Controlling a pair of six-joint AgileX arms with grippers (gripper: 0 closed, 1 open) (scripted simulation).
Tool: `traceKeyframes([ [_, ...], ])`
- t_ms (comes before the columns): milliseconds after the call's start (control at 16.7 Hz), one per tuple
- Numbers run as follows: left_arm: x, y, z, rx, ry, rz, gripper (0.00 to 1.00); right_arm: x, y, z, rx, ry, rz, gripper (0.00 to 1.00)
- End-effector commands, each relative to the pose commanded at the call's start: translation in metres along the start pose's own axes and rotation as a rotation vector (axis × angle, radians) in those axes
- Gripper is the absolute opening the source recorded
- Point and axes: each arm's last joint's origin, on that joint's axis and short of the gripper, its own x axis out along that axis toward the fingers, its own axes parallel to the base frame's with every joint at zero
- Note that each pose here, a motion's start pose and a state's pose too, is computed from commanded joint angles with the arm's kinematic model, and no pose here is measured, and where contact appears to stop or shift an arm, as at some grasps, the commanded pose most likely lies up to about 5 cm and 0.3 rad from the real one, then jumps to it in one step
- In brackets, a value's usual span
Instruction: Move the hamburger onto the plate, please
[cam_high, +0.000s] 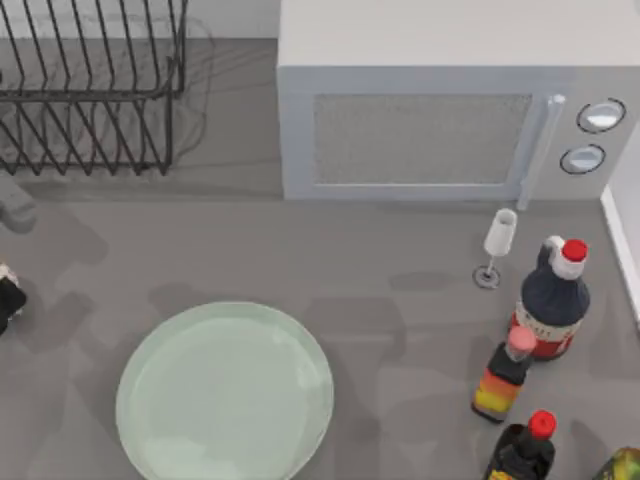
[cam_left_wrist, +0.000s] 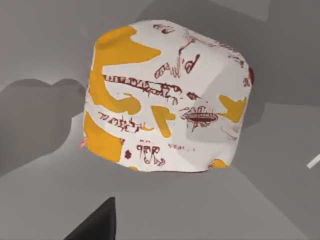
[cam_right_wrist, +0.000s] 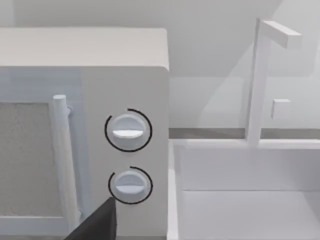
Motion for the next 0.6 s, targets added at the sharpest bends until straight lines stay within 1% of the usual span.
traceKeyframes([
  [120, 0.008, 0.017, 0.010, 0.056, 0.040, -0.052, 1.00, 0.000, 0.000, 0.000, 0.000, 0.000, 0.000, 1.00],
  [240, 0.015, 0.033, 0.020, 0.101, 0.060, -0.084, 1.00, 0.000, 0.000, 0.000, 0.000, 0.000, 0.000, 1.00],
  [420, 0.019, 0.047, 0.028, 0.143, 0.069, -0.103, 1.00, 0.000, 0.000, 0.000, 0.000, 0.000, 0.000, 1.00],
  [600, 0.019, 0.048, 0.029, 0.148, 0.069, -0.104, 1.00, 0.000, 0.000, 0.000, 0.000, 0.000, 0.000, 1.00],
])
